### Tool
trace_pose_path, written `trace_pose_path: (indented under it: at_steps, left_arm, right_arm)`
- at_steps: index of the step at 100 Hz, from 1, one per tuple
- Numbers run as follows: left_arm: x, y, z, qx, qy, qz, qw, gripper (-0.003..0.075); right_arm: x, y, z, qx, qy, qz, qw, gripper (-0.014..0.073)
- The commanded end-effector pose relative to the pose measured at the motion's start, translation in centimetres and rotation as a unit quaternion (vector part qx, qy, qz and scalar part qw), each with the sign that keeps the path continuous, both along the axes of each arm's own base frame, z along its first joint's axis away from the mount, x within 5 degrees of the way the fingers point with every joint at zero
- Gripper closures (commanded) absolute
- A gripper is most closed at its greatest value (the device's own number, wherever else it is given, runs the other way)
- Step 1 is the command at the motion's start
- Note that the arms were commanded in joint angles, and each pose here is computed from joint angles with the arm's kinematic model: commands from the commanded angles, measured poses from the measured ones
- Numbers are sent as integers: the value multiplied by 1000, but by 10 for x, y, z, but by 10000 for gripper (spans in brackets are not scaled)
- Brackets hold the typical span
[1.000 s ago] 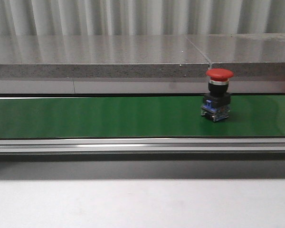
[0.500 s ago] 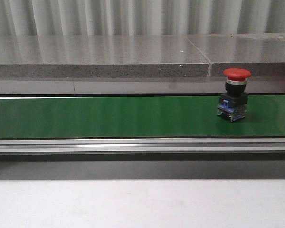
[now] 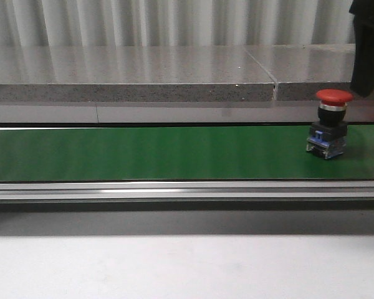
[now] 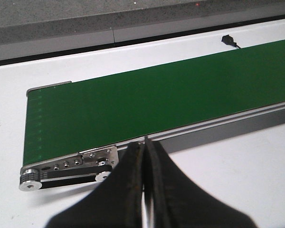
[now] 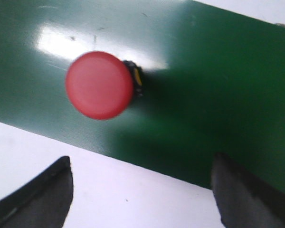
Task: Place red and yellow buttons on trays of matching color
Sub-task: 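Lower the right gripper toward the red button at the belt end, then grasp the red button with the right gripper and lift it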
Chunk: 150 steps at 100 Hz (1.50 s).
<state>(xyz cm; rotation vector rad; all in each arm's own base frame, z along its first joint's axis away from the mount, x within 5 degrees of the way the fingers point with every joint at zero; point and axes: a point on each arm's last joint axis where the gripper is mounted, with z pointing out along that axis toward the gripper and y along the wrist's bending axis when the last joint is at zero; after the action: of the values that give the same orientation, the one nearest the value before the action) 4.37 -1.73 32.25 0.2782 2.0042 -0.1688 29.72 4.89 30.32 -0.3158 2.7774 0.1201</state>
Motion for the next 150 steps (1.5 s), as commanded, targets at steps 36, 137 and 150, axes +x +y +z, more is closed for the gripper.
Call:
trace_pose_path:
  at_steps: [36, 137, 150]
  left_arm:
    - [2, -1, 13, -19, -36, -3, 999, 741]
    - [2, -1, 13, -19, -36, -3, 999, 741]
    - [2, -1, 13, -19, -36, -3, 999, 741]
  right_arm:
    - [45, 11, -8, 4, -55, 11, 998, 71]
    - [7, -112, 50, -13, -142, -350, 926, 391]
    - [1, -144, 52, -17, -157, -395, 905, 391]
